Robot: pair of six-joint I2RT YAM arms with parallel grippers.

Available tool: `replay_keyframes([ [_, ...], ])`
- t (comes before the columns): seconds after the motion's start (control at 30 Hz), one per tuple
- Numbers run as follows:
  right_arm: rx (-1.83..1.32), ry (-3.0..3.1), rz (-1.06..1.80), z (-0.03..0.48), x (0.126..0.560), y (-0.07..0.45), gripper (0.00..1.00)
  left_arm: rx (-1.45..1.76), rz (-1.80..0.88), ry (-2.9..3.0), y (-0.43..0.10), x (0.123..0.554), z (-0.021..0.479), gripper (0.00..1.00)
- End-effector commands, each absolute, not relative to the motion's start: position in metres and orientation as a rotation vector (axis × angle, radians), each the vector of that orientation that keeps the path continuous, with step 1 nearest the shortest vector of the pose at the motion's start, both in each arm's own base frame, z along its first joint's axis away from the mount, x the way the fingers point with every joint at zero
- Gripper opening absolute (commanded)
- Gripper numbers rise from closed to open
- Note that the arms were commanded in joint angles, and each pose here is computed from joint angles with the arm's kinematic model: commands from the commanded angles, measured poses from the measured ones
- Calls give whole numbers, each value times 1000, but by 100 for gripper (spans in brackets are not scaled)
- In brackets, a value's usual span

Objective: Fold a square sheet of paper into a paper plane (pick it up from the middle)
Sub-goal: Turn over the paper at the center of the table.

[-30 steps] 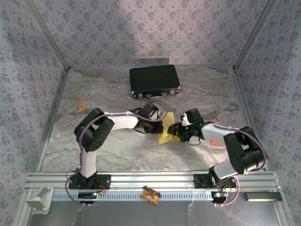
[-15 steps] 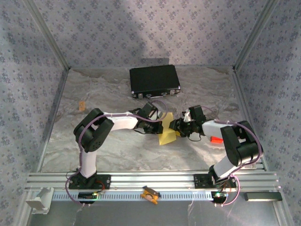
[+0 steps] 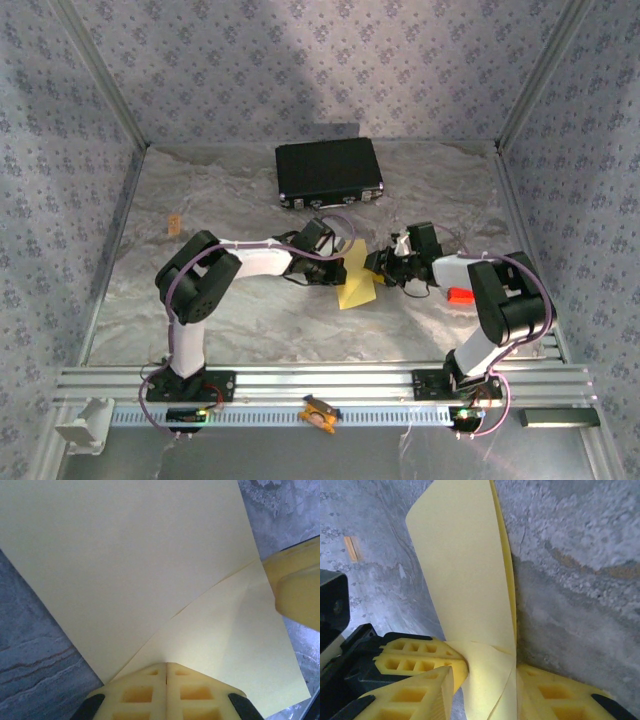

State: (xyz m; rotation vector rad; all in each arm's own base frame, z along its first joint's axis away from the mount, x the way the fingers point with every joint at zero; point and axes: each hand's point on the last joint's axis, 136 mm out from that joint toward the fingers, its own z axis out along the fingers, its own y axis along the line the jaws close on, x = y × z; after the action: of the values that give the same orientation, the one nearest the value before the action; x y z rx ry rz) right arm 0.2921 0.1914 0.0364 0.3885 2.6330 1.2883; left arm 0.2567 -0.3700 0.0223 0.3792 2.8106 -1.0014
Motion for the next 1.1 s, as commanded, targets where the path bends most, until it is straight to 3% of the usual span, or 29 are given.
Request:
replay_keyframes([
  [0.0,357,2632,1339,31,288,193,36,381,-975,2867,-361,243,13,6],
  [0.77,309,2627,1366,25,290,191,14,371,-1003,2853,-363,244,17,7],
  [1.07,261,2570,1333,43,291,188,4,340,-1035,2714,-362,255,52,16],
])
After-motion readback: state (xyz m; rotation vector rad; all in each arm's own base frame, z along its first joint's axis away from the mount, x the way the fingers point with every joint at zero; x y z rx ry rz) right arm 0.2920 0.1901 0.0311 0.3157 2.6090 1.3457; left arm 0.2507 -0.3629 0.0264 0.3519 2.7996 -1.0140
